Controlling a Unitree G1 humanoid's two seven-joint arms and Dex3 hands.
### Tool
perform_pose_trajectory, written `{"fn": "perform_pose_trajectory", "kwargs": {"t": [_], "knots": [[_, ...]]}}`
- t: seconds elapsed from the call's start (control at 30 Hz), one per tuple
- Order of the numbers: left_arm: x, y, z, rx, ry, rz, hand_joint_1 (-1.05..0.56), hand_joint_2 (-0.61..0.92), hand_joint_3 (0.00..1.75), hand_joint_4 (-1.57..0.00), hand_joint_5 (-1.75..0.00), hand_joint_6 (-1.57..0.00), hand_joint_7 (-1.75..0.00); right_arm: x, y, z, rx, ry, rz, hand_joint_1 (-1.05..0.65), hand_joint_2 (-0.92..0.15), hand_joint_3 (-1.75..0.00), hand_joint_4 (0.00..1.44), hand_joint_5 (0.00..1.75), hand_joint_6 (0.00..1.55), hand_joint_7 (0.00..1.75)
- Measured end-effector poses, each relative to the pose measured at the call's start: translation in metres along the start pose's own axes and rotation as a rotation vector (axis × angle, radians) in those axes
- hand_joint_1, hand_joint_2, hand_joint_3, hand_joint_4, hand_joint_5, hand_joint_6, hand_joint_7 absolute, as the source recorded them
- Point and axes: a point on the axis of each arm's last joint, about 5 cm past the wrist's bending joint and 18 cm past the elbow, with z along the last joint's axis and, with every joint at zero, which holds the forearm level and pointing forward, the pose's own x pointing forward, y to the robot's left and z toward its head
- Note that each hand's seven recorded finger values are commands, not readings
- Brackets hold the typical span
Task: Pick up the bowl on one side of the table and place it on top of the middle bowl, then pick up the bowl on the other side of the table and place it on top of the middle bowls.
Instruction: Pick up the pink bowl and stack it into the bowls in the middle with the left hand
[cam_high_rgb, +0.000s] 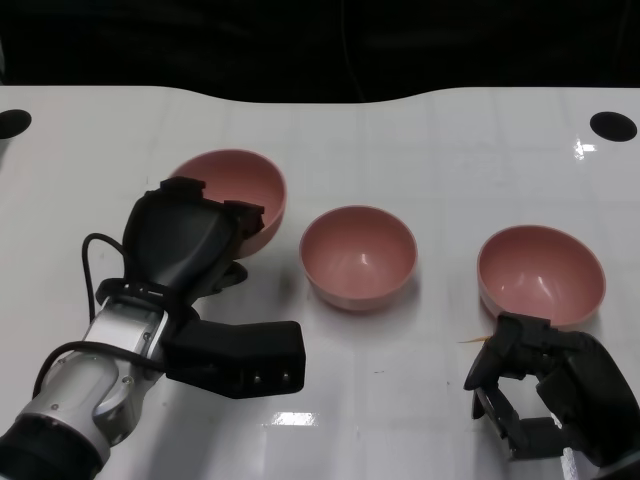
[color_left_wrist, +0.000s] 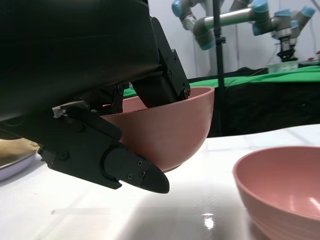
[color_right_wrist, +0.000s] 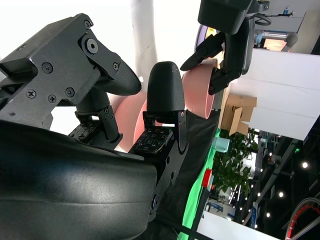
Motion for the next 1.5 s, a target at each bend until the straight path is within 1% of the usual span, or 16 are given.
{"fn": "perform_pose_trajectory", "kwargs": {"t": [0.13,0.27,0.37,0.4,0.43,0.5,0.63,0.77,0.83,1.13,1.23,1.27,1.3,1.33,1.4,1.5], "knots": [[0.003,0.002,0.003,-0.033,-0.046,0.012,-0.26,0.91,0.12,-0.83,-1.66,-0.92,-0.93,0.000,0.000,0.000,0.000,0.000,-0.001,-0.10,-0.37,-1.34,0.82,1.55,0.83,1.24],[0.013,0.009,0.012,-0.072,-0.148,0.041,-0.27,0.89,0.22,-0.80,-1.74,-0.83,-1.24,0.000,0.000,0.000,0.000,0.000,0.001,-0.12,-0.36,-1.34,0.81,1.54,0.83,1.23],[0.020,0.013,0.019,-0.085,-0.206,0.053,-0.28,0.83,0.27,-0.85,-1.64,-0.91,-0.97,0.001,0.000,0.000,0.000,0.000,0.002,-0.12,-0.36,-1.33,0.82,1.55,0.84,1.24],[0.022,0.013,0.021,-0.092,-0.225,0.054,-0.27,0.81,0.26,-0.86,-1.66,-0.93,-1.00,0.001,0.000,0.000,0.000,0.000,0.002,-0.12,-0.36,-1.33,0.82,1.55,0.84,1.24],[0.023,0.013,0.024,-0.097,-0.245,0.051,-0.25,0.79,0.27,-0.86,-1.70,-0.88,-1.17,0.001,0.000,0.000,0.000,0.000,0.003,-0.12,-0.36,-1.33,0.82,1.55,0.84,1.24],[0.024,0.009,0.028,-0.102,-0.278,0.045,-0.25,0.77,0.27,-0.86,-1.74,-0.83,-1.36,0.002,0.001,0.000,0.001,0.000,0.004,-0.11,-0.37,-1.34,0.82,1.55,0.84,1.24],[0.024,0.005,0.033,-0.116,-0.305,0.029,-0.25,0.76,0.27,-0.87,-1.75,-0.82,-1.43,0.002,0.001,-0.001,0.010,0.013,0.005,-0.10,-0.37,-1.34,0.83,1.55,0.84,1.23],[0.028,0.004,0.039,-0.123,-0.326,0.004,-0.25,0.63,0.74,-0.85,-1.72,-0.89,-1.17,0.002,0.001,0.000,0.010,0.010,0.006,-0.12,-0.36,-1.35,0.82,1.57,0.83,1.23],[0.030,0.003,0.045,-0.122,-0.342,-0.021,-0.24,0.59,0.84,-0.85,-1.72,-0.90,-1.14,0.003,0.002,0.000,0.009,0.007,0.007,-0.12,-0.35,-1.36,0.81,1.57,0.83,1.23],[0.030,-0.009,0.051,-0.135,-0.354,-0.108,-0.25,0.64,0.81,-0.87,-1.53,-0.86,-1.12,0.003,0.002,0.000,0.010,0.006,0.010,-0.12,-0.34,-1.37,0.82,1.58,0.83,1.23],[0.028,-0.015,0.051,-0.143,-0.346,-0.144,-0.26,0.69,0.71,-0.90,-1.29,-0.85,-1.01,0.003,0.002,0.000,0.009,0.007,0.010,-0.12,-0.34,-1.37,0.81,1.57,0.83,1.23],[0.028,-0.016,0.051,-0.138,-0.343,-0.160,-0.31,0.76,0.62,-0.74,-1.13,-0.69,-0.82,0.002,0.002,0.000,0.009,0.008,0.009,-0.12,-0.34,-1.36,0.81,1.56,0.83,1.22],[0.029,-0.016,0.051,-0.127,-0.337,-0.185,-0.33,0.84,0.49,-0.68,-1.01,-0.66,-0.61,0.002,0.002,0.000,0.009,0.009,0.009,-0.12,-0.35,-1.36,0.81,1.56,0.83,1.22],[0.031,-0.015,0.052,-0.103,-0.327,-0.213,-0.40,0.89,0.42,-0.52,-0.71,-0.54,-0.33,0.002,0.002,0.000,0.010,0.010,0.009,-0.13,-0.35,-1.35,0.80,1.56,0.83,1.22],[0.034,-0.015,0.053,-0.041,-0.308,-0.274,-0.43,0.91,0.39,-0.45,-0.53,-0.49,-0.16,0.002,0.002,-0.001,0.010,0.010,0.010,-0.13,-0.35,-1.34,0.80,1.56,0.83,1.22],[0.035,-0.015,0.055,0.013,-0.285,-0.323,-0.67,0.92,0.47,-0.15,-0.33,-0.26,-0.02,0.002,0.002,-0.001,0.009,0.010,0.009,-0.13,-0.38,-1.30,0.80,1.56,0.83,1.21]]}}
